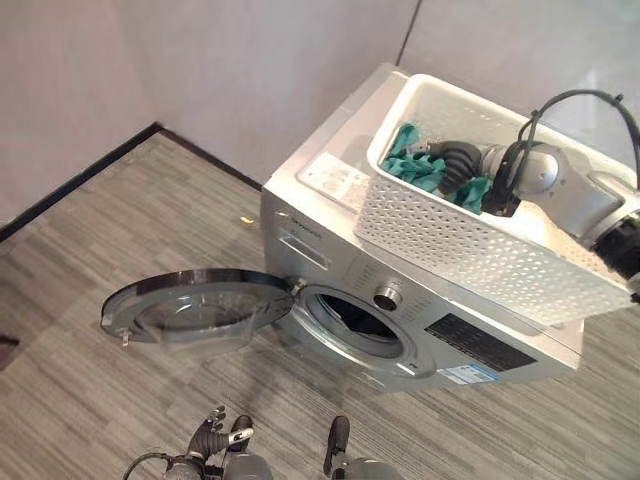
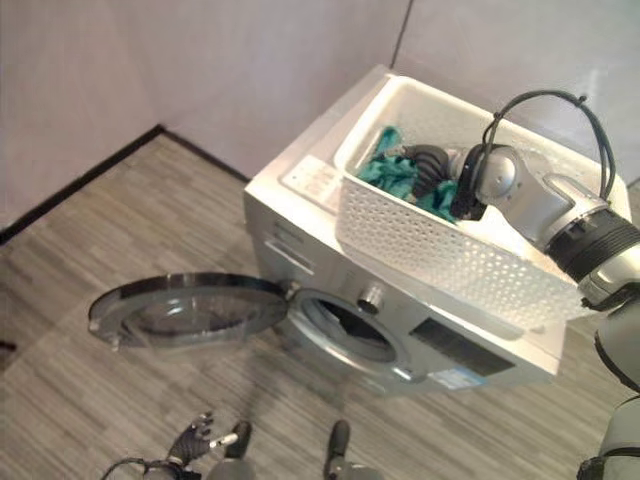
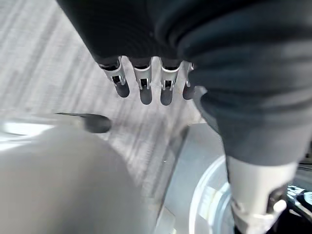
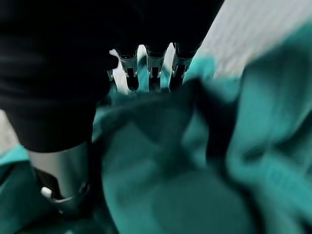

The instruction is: Grab the laundry basket,head to the washer,open it,put in the laundry and shut it.

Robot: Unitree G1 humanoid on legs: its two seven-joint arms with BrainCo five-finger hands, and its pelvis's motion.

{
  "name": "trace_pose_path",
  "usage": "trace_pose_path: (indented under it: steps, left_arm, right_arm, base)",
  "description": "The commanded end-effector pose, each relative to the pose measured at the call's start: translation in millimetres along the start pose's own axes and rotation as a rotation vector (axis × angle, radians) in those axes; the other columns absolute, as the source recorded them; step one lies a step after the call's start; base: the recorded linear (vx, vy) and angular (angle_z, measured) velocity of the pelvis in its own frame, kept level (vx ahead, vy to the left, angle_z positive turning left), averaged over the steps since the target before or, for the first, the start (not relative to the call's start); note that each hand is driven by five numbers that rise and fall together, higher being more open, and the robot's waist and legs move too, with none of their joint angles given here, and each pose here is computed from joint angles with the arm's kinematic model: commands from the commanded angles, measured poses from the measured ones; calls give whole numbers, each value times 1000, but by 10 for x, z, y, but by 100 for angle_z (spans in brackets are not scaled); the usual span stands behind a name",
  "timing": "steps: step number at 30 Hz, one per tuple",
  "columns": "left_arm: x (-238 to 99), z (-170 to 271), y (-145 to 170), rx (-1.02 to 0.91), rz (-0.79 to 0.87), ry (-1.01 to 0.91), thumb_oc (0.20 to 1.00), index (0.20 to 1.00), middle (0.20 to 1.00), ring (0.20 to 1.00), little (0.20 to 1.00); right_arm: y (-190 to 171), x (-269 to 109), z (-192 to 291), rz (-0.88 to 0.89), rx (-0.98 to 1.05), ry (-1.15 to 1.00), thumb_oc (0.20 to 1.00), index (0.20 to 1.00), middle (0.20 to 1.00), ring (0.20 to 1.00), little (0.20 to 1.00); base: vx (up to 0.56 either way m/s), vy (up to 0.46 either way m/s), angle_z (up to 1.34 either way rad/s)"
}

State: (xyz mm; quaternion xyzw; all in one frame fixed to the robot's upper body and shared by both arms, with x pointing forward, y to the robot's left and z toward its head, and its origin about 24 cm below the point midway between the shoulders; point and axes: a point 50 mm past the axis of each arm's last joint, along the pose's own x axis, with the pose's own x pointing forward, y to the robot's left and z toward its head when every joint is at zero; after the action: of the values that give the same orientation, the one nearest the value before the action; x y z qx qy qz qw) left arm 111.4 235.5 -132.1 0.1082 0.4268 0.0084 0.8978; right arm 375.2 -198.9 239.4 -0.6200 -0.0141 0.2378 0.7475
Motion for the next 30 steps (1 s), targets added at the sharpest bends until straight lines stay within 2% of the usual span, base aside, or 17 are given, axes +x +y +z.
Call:
trace_pose_path:
  steps: [1,9,13,14,15,25,26,30]
  left_arm:
    - [72,206,129,-7,17,-65,1000,1000,1000,1000,1000]
    - [107,345,112,-46,14,-119,1000,1000,1000,1000,1000]
    - [119,399,107,-40,10,-138,1000,1000,1000,1000,1000]
    - [135,442,109,-39,14,-147,1000,1000,1000,1000,1000]
    - [147,474,94,-36,14,-158,1000,1000,1000,1000,1000]
    - [168,467,31,-49,29,-144,1000,1000,1000,1000,1000]
    - [169,430,28,-55,38,-128,1000,1000,1000,1000,1000]
    - [166,381,33,-63,54,-106,1000,1000,1000,1000,1000]
  right_arm:
    - [-216,-130,-94,-30,-42,59,1000,1000,1000,1000,1000]
    - [348,-147,-222,269,-32,85,1000,1000,1000,1000,1000]
    - [470,-180,-265,333,-31,100,1000,1000,1000,1000,1000]
    - [484,-176,-321,324,-16,120,561,561,561,561,561]
    - [487,-166,-334,309,-4,122,200,200,200,200,200]
    - [218,-94,-310,112,-33,127,200,200,200,200,200]
    - [90,-110,-300,18,13,108,200,200,200,200,200]
    - [-157,-202,-215,-144,82,34,200,200,200,200,200]
  base:
    - [-20,-52,16]
    - [-1,-51,9]
    - [0,-17,5]
    - [-7,-36,5]
    - [-8,-33,10]
    - [-2,6,0]
    - [6,20,-15]
    - [8,35,-7]
